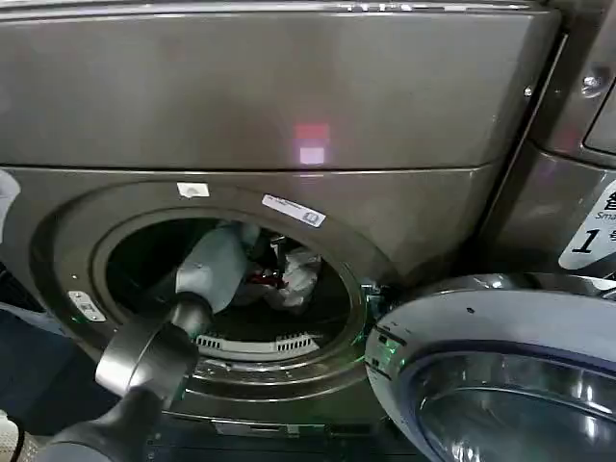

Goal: Grasp the clothes from the dryer.

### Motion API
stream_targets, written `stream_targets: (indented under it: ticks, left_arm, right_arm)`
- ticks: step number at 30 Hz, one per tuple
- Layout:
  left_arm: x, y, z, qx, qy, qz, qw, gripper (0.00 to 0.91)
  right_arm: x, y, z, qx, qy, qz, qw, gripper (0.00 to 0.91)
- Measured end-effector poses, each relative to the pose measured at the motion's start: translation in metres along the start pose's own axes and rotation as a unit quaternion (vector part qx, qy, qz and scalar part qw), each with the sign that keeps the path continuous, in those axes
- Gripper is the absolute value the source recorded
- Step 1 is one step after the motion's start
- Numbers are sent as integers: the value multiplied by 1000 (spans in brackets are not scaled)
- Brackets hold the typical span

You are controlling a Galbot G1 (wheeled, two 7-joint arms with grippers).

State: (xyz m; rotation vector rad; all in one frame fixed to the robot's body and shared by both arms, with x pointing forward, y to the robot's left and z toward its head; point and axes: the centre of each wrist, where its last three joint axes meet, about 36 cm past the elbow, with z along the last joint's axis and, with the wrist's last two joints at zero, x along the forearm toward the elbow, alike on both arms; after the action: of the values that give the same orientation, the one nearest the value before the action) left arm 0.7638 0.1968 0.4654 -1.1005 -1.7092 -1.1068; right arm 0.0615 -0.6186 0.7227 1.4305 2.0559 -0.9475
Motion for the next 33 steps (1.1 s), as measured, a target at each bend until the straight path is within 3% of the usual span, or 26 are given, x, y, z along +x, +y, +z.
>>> stream_targets:
  ticks: [8, 17, 26, 33]
  left_arm:
    - [-2, -7, -6, 23, -11, -48, 999, 0]
    - [4, -19, -18, 71, -27, -145, 987, 0]
    - [24, -34, -25, 131, -76, -248, 957, 0]
    - [40, -55, -33, 209, -154, -293, 920, 0]
  right_arm:
    - [-1, 0, 1, -3, 1, 0, 1000, 907]
    - [-1, 3, 0, -5, 0, -3, 1000, 907]
    - [1, 5, 1, -7, 1, -3, 1000, 907]
    - [1, 8, 2, -10, 1, -5, 1000, 907]
